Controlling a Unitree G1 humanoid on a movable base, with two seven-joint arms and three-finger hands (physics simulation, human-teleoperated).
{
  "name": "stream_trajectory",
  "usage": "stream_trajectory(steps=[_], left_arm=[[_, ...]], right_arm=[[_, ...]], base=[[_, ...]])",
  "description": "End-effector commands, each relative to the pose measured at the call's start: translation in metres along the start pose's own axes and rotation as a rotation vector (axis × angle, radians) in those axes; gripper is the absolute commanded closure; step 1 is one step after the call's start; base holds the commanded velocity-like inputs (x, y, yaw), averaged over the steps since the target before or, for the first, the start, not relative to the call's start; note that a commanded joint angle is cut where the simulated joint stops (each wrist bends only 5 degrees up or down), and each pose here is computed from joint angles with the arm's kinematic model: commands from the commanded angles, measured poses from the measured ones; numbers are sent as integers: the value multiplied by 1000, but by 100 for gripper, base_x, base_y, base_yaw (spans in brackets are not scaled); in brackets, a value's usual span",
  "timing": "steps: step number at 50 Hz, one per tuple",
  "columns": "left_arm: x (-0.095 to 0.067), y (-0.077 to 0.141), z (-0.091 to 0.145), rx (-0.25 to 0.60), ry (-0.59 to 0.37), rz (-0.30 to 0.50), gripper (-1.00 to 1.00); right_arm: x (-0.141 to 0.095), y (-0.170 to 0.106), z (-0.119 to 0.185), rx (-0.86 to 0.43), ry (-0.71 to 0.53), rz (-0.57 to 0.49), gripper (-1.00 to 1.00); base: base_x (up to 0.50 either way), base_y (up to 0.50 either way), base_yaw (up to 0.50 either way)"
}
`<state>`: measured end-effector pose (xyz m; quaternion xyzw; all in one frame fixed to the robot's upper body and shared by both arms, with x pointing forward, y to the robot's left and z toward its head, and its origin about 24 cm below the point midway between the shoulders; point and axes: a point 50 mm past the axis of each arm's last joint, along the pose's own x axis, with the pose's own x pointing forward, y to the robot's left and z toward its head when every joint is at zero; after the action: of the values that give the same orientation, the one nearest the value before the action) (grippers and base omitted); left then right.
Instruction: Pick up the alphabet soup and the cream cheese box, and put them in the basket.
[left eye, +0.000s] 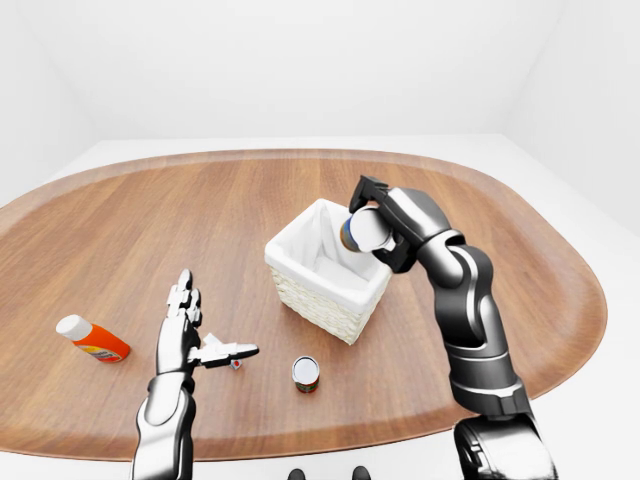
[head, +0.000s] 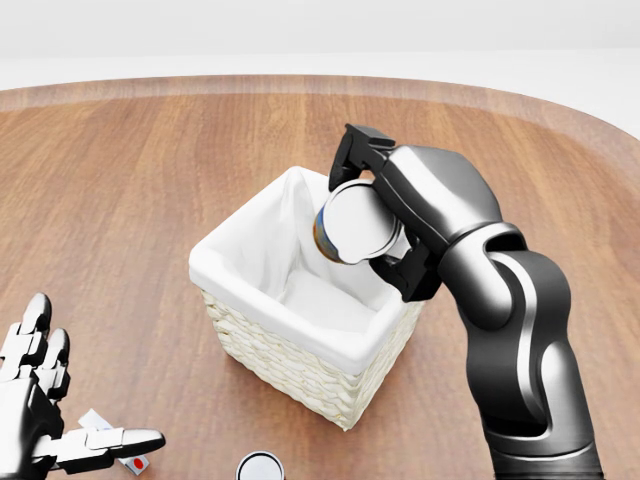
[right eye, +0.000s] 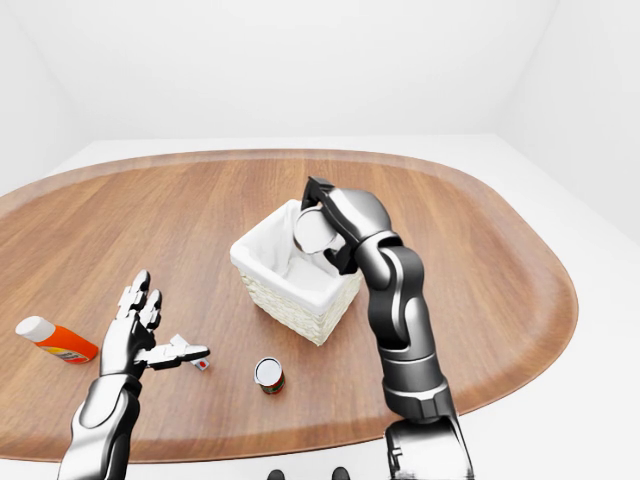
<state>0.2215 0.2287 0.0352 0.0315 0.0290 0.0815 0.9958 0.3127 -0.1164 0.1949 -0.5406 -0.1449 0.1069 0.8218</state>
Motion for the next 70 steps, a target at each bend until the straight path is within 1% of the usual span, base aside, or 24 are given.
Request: stream_trajectory(steps=[1,6,14,19,22,32,37,43,57,59,60,70], left_arm=[[1,0,-1,0,1,0,-100],[1,0,1,-1,2,0,-100],[1,0,0,-2,2,0,-100],[1,0,0,-2,3,-1,-100],[1,0,1,-3,3,0,-100],[2,1,-1,-5,5,0,-100],[2,1,0,-5,5,0,-100],[1,1,0,-5,5,0,-100],[1,2,0,-6,4,3,-100],[1,1,1,-6,4,3,-100],[1,1,0,-5,5,3,-100],[1,1,-1,-3,5,4,-100]], right_arm=[[41,-7,-9,77,17,-43,100],[57,-3,-12,116,38,-36,100],[84,4,-29,181,141,-16,100],[91,8,-31,199,171,3,100],[95,16,-34,202,203,20,100],[97,35,-48,204,312,60,100],[97,40,-48,202,311,70,100],[94,53,-49,196,313,100,100],[90,65,-51,164,297,148,100],[89,66,-52,166,301,148,-17],[88,67,-53,169,306,155,-100],[88,59,-56,219,315,147,-100]], base=[[0,0,0],[0,0,0],[0,0,0],[0,0,0],[0,0,0],[0,0,0],[0,0,0],[0,0,0],[0,0,0],[0,0,0],[0,0,0],[0,0,0]])
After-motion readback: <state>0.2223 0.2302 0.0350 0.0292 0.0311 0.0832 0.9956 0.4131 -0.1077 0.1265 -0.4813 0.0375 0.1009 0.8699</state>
